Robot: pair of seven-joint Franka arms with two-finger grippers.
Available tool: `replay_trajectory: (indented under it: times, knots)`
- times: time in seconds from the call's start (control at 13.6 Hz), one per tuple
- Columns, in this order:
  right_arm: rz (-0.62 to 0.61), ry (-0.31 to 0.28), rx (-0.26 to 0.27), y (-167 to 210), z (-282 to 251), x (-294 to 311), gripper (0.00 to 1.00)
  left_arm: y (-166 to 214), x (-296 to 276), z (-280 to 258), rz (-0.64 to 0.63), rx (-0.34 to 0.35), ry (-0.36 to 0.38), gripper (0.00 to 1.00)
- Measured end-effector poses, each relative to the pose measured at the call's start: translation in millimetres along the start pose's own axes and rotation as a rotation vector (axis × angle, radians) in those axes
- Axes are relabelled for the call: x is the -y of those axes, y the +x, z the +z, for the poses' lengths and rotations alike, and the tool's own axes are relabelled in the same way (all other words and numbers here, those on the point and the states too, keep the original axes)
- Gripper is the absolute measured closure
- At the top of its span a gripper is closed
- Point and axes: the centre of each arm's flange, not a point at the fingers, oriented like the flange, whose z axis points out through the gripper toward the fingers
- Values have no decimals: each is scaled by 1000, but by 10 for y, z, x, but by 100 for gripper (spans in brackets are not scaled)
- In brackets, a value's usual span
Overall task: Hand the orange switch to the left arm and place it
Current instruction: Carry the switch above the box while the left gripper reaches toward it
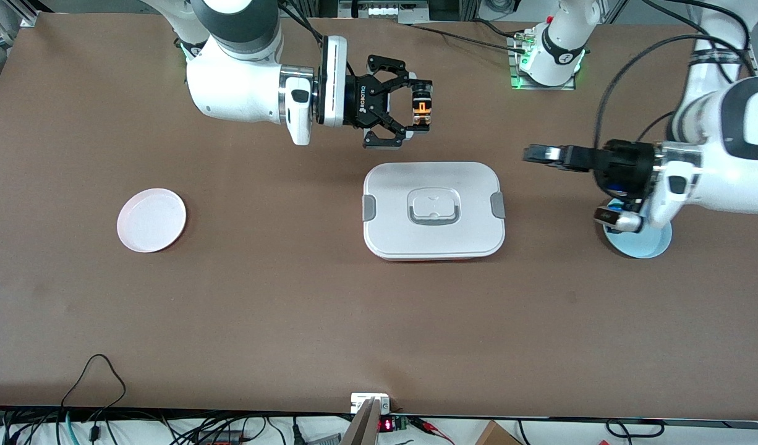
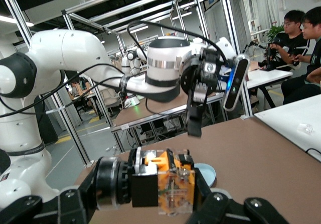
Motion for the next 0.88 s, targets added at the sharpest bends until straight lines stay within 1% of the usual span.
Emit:
replay_trajectory:
  times: [0.15, 0.29, 0.52, 0.74, 0.88]
  knots:
    - [-28, -1, -13, 9, 0, 1, 27, -64, -83, 356, -4, -18, 8, 0]
    - [-39, -3, -24, 15, -2, -3, 27, -257, -237, 635, -45, -28, 32, 0]
    - [-46, -18, -43, 21, -7, -15, 27, -556, -473, 856, -46, -55, 62, 0]
    - [-18, -18, -72, 11, 55, 31, 27, -632, -475, 1116, -40, -66, 78, 0]
    - [-14, -15, -75, 6, 93, 64, 27, -651, -445, 1321, -39, -74, 87, 0]
